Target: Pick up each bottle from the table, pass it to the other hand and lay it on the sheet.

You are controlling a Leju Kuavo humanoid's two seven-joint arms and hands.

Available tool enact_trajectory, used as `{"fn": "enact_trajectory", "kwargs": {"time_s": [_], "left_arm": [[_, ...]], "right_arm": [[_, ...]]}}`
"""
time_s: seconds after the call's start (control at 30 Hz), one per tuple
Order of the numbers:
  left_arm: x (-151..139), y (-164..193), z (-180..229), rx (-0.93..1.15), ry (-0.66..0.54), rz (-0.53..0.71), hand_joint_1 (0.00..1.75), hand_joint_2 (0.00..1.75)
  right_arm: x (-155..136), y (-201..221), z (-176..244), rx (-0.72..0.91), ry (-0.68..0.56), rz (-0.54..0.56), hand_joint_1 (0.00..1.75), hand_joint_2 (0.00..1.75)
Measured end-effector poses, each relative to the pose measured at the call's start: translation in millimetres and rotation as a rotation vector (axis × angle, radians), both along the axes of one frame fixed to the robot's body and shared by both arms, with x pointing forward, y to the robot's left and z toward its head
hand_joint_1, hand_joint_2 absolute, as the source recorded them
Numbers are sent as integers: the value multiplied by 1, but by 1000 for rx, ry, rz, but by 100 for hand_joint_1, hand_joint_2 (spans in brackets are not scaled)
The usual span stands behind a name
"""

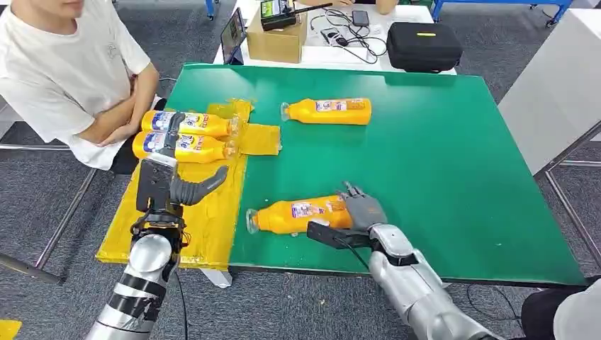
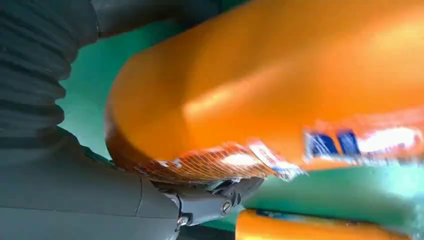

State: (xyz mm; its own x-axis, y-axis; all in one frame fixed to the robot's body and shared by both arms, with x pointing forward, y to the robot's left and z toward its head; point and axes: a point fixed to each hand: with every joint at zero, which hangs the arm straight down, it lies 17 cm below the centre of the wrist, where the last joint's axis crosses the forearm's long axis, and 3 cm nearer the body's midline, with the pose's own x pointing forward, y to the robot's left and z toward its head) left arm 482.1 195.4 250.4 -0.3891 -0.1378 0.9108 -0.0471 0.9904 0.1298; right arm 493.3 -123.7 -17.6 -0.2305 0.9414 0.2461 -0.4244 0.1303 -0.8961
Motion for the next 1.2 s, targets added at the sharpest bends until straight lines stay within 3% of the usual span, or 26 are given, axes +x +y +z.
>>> {"fn": "enact_trajectory", "kwargs": {"time_s": [0.37,0.5,0.63,0.73,0.9,1.0,1.2], "left_arm": [[1,-9,-9,-7,17,-25,0,175],[-2,-15,-13,-118,46,-80,0,175],[-26,-15,-39,-261,86,-105,0,175],[-47,-13,-57,-348,100,-114,0,175],[-78,-11,-102,-670,251,-87,0,175],[-90,-15,-118,-743,299,-67,0,175],[-96,-17,-121,-776,309,-56,0,175]], "right_arm": [[5,-7,0,-13,3,39,175,175],[0,8,9,154,-22,78,175,175],[-21,25,13,379,-29,98,175,175],[-30,28,44,645,-146,59,175,175],[-28,-13,122,1006,-462,-205,175,175],[-30,-31,155,1077,-570,-260,175,175],[-37,-40,176,1128,-630,-282,175,175]]}}
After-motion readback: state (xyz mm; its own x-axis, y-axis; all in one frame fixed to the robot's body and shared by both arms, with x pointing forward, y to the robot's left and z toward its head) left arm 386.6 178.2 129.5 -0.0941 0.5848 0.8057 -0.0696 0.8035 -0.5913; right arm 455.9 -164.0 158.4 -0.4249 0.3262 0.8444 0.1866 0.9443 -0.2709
